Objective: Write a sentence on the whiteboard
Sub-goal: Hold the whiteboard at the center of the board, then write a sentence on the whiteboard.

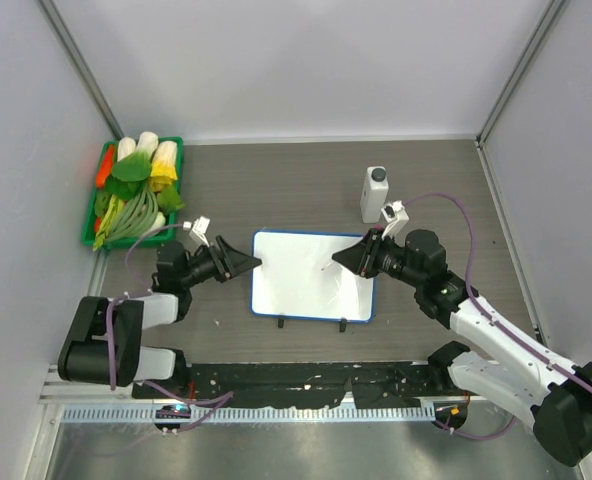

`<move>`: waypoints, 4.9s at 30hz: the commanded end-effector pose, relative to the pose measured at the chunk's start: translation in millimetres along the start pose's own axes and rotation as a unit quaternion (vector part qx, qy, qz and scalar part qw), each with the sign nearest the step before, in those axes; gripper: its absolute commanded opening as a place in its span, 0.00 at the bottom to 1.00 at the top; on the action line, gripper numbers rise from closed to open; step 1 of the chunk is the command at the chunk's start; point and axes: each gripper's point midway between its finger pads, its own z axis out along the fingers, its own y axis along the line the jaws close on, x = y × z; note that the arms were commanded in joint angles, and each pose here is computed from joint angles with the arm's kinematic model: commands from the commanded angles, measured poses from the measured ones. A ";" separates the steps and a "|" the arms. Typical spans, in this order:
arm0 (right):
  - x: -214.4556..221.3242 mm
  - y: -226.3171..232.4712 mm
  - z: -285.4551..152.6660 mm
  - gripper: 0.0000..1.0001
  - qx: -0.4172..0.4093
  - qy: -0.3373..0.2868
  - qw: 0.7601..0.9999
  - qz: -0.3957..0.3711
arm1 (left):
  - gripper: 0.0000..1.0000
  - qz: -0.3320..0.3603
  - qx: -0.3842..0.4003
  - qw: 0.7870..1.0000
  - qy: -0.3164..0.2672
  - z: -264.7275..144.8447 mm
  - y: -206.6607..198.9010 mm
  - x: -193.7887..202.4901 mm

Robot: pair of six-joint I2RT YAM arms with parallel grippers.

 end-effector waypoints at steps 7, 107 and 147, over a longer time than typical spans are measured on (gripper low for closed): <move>-28.9 22.9 -3.1 0.01 -0.028 -0.037 0.999 -0.021 | 0.45 0.071 0.082 0.994 0.034 18.3 -25.0 0.9; -25.3 18.4 -1.7 0.01 -0.028 -0.040 0.998 -0.034 | 0.89 0.079 -0.074 0.994 -0.020 -20.0 -31.2 14.5; -31.2 34.2 11.4 0.01 -0.037 -0.039 0.994 -0.090 | 0.85 0.006 0.009 0.999 0.031 -0.6 -38.1 1.7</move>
